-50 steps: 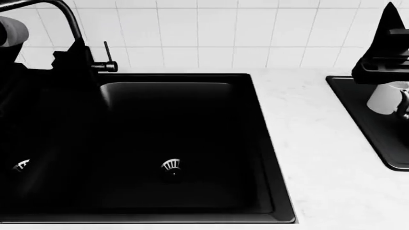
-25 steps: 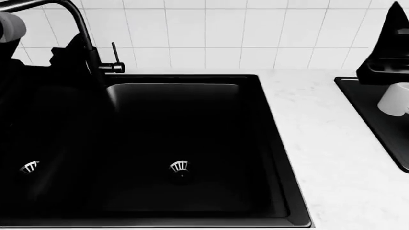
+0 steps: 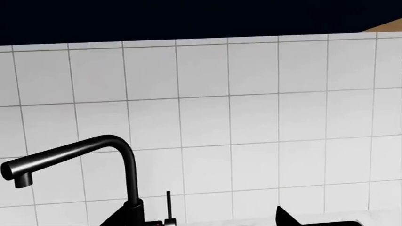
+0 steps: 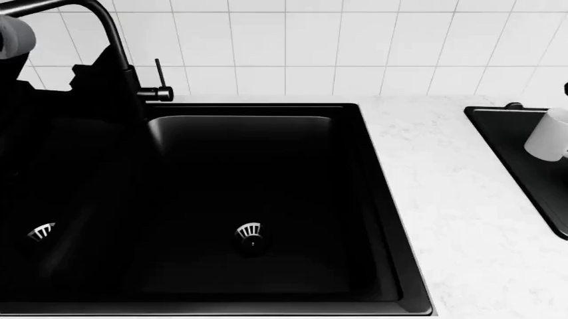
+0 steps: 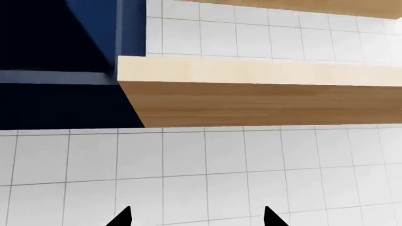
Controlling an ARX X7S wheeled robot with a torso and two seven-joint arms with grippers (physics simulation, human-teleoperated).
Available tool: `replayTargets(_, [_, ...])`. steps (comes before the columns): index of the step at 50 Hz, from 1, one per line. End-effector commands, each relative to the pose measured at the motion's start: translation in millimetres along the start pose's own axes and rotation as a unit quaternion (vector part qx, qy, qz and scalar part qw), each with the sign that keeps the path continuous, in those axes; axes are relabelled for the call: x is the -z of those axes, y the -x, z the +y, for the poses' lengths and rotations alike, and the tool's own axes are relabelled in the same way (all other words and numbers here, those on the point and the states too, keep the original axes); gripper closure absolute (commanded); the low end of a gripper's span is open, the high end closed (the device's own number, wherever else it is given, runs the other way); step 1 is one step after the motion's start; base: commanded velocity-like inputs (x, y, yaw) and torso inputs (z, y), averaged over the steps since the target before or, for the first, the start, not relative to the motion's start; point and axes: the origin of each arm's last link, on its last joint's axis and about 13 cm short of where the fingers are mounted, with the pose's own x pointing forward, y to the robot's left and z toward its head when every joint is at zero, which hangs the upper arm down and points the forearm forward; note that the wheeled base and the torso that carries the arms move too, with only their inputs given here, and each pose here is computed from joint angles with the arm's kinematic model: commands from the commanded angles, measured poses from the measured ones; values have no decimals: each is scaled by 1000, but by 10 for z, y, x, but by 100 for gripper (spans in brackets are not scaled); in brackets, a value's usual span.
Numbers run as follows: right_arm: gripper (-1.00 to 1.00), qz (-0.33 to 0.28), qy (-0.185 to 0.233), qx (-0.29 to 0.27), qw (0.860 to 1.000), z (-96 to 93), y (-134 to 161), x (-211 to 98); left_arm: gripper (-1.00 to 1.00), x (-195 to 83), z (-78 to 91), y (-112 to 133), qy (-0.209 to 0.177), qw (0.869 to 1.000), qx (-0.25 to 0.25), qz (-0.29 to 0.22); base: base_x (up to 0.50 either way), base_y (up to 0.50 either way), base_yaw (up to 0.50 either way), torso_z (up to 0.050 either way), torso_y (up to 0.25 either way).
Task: Pick the kettle from the counter and place it on the tray. Then pick the mug from the cabinet and place it on the tray. Then close the cabinet doors.
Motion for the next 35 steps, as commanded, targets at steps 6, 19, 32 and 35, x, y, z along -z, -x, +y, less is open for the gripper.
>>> replayTargets(6, [-100,-72,-10,-10,997,-86,-111,-389,-100,-4,-1,2,-1,1000,3,-3,0,0,0,0,0])
replayTargets(19, [-100,-104,-15,-3,994,-209,-226,-604,-100,-19,-14,-5,-5,1000,7,-3,0,0,0,0,0])
replayTargets(32, [-100,-124,-8,-11,992,-258,-332,-842,-100,31,-16,-1,-6,1000,8,1,0,0,0,0,0])
replayTargets(35, [-100,-130,-6,-16,991,-231,-386,-919,-100,32,-15,-3,-7,1000,8,2,0,0,0,0,0])
